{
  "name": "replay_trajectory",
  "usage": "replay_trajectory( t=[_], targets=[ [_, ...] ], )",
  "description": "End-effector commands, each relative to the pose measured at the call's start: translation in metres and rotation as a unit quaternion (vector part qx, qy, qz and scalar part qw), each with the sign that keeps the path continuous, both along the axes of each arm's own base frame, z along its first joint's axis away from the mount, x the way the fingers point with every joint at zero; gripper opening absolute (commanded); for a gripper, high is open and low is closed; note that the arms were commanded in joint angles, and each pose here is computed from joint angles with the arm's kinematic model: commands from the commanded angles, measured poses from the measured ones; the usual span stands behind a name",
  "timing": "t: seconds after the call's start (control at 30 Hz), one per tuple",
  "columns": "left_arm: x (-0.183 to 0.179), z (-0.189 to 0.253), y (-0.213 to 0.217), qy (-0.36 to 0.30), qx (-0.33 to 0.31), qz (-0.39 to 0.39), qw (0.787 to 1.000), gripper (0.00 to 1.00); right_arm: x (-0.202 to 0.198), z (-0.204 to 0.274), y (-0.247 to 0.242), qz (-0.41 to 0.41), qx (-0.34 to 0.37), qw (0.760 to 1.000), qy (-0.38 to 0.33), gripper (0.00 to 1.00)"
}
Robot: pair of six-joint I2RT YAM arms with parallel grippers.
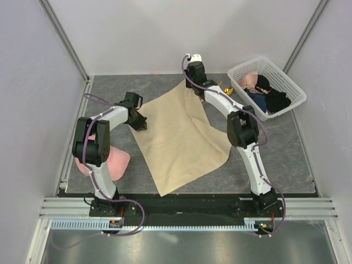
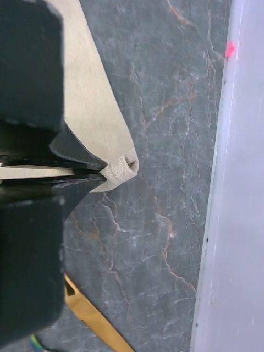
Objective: Fold the napkin into a case and place the utensils inside
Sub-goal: Flatten out the crumpled napkin at the center of the board.
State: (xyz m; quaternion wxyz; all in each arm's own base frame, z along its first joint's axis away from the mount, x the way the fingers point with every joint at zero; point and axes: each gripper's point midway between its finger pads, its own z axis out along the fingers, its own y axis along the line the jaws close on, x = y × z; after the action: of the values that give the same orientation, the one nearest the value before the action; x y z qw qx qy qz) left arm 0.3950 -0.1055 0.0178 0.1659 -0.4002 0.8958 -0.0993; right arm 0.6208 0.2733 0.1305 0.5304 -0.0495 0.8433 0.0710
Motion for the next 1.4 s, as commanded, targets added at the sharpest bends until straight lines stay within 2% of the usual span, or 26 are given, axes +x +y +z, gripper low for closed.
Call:
replay_trajectory(
  t=[0.0,0.03,0.13,0.23,0.27,0.3,0.37,0.4,0.47,0.5,0.57,0.63,0.67,0.7,0.77,0.83,0.87,0.9,0.97,1.0,1.03,1.13,1.37],
  targets=[
    [0.035,0.013,0.008,-0.045,-0.001,0.033,0.998,0.08,0.025,0.018,-0.012,-0.005,-0.015,0.999,-0.038,0.22],
    [0.038,0.013,0.007,-0.045,-0.003,0.022,0.999,0.08,0.029,0.018,-0.027,-0.018,-0.008,0.999,-0.03,0.49],
    [0.057,0.035,0.006,-0.076,0.012,-0.024,0.997,0.1,0.021,0.025,-0.056,-0.033,0.022,0.999,0.02,0.72],
    [0.065,0.073,-0.001,-0.116,0.019,-0.071,0.991,0.18,-0.012,0.035,-0.085,-0.053,0.022,0.995,0.085,0.75],
    [0.065,0.087,-0.008,-0.127,0.019,-0.086,0.988,0.23,-0.024,0.035,-0.09,-0.056,0.027,0.993,0.102,0.76],
    [0.062,0.095,-0.013,-0.13,0.02,-0.1,0.986,0.25,-0.051,0.035,-0.1,-0.061,0.022,0.989,0.135,0.77],
    [0.042,0.112,-0.032,-0.124,0.023,-0.137,0.982,0.27,-0.081,0.031,-0.112,-0.066,0.034,0.982,0.172,0.76],
    [0.033,0.115,-0.041,-0.12,0.022,-0.149,0.981,0.27,-0.111,0.024,-0.121,-0.068,0.033,0.976,0.206,0.72],
    [0.002,0.117,-0.076,-0.105,-0.009,-0.187,0.977,0.25,-0.14,0.016,-0.137,-0.081,0.047,0.967,0.236,0.7],
    [-0.01,0.117,-0.091,-0.098,-0.031,-0.205,0.973,0.25,-0.167,0.011,-0.147,-0.09,0.05,0.962,0.253,0.69],
    [-0.04,0.119,-0.121,-0.086,-0.053,-0.238,0.966,0.25,-0.188,0.008,-0.161,-0.097,0.045,0.959,0.262,0.68],
    [-0.061,0.121,-0.134,-0.075,-0.049,-0.247,0.965,0.26,-0.219,-0.003,-0.172,-0.103,0.039,0.954,0.279,0.66],
    [-0.086,0.124,-0.146,-0.059,-0.04,-0.272,0.96,0.27,-0.229,0.001,-0.173,-0.1,0.047,0.954,0.278,0.64],
    [-0.093,0.124,-0.144,-0.057,-0.016,-0.27,0.961,0.28,-0.246,-0.015,-0.176,-0.105,0.05,0.947,0.301,0.59],
    [-0.126,0.122,-0.15,-0.035,0.014,-0.297,0.954,0.31,-0.257,-0.023,-0.179,-0.105,0.049,0.945,0.307,0.54],
    [-0.145,0.126,-0.148,-0.039,0.028,-0.304,0.952,0.33,-0.266,-0.039,-0.183,-0.098,0.034,0.942,0.32,0.45],
    [-0.164,0.115,-0.149,-0.025,0.035,-0.319,0.947,0.33,-0.269,-0.047,-0.186,-0.102,0.025,0.939,0.328,0.42],
    [-0.172,0.115,-0.149,-0.025,0.032,-0.316,0.948,0.33,-0.272,-0.054,-0.188,-0.103,0.018,0.936,0.336,0.34],
    [-0.185,0.096,-0.139,0.0,0.036,-0.308,0.951,0.29,-0.273,-0.061,-0.185,-0.091,0.017,0.936,0.338,0.26],
    [-0.184,0.094,-0.139,-0.005,0.034,-0.3,0.953,0.29,-0.27,-0.064,-0.184,-0.091,0.023,0.939,0.33,0.19],
    [-0.182,0.094,-0.139,-0.012,0.03,-0.296,0.955,0.28,-0.268,-0.066,-0.183,-0.091,0.026,0.94,0.327,0.17],
    [-0.168,0.087,-0.138,-0.019,0.01,-0.278,0.96,0.27,-0.265,-0.078,-0.181,-0.097,0.034,0.939,0.329,0.16],
    [-0.117,0.067,-0.115,-0.002,0.011,-0.23,0.973,0.24,-0.279,-0.11,-0.205,-0.163,0.019,0.923,0.347,0.12]
  ],
)
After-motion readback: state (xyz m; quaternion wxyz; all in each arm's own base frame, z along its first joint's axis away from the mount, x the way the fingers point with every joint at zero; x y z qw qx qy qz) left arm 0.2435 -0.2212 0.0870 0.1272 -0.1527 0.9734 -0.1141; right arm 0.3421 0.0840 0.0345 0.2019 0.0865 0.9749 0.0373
